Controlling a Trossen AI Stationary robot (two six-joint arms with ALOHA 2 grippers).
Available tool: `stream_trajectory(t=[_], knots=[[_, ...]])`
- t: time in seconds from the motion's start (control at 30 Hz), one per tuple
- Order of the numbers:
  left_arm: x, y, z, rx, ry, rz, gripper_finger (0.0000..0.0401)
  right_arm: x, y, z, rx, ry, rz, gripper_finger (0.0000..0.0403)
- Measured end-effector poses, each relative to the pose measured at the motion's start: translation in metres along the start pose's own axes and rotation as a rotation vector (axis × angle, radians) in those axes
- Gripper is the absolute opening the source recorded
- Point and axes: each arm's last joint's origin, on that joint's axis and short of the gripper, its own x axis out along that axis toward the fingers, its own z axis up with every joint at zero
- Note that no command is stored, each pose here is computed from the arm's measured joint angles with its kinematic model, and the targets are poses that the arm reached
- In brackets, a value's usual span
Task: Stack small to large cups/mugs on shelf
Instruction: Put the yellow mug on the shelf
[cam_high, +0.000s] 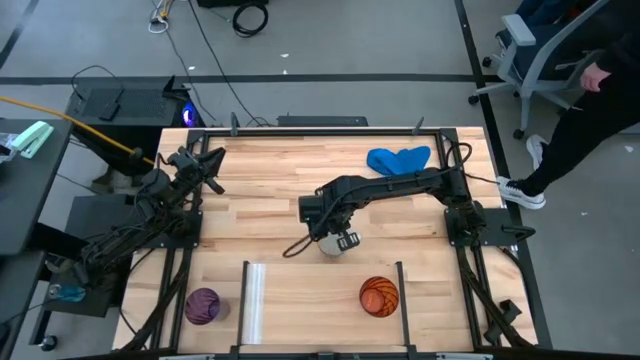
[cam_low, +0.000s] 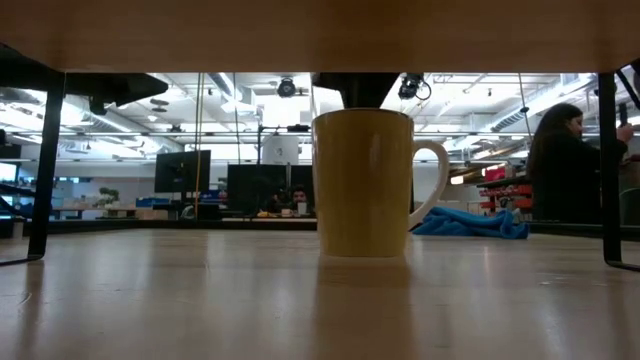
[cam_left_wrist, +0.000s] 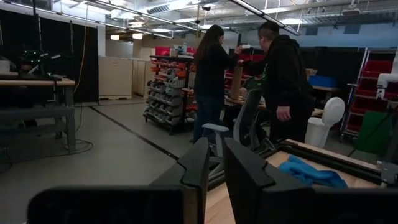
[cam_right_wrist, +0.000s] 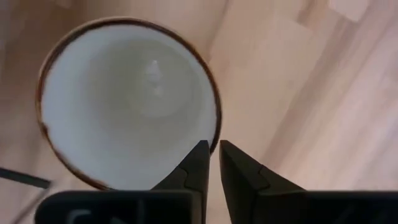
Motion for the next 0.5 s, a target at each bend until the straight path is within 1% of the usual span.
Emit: stream_trajectory(t=[0.07,0.23,0.4,0.5], knots=[[0.0,0.0,0.0,0.0,0.0,0.0,0.0057,-0.003,-0.001,0.0,-0.013,0.01,-0.043,0.0041],[0.0,0.0,0.0,0.002,0.002,0.0,0.0053,-0.007,-0.004,0.0,-0.068,0.002,-0.054,0.0032],[0.0,0.0,-0.001,0.005,0.006,0.001,0.0057,-0.008,0.005,0.003,-0.191,-0.002,-0.053,0.0027],[0.0,0.0,-0.001,0.005,0.006,0.001,0.0059,-0.01,0.011,0.008,-0.265,-0.026,-0.071,0.0026]])
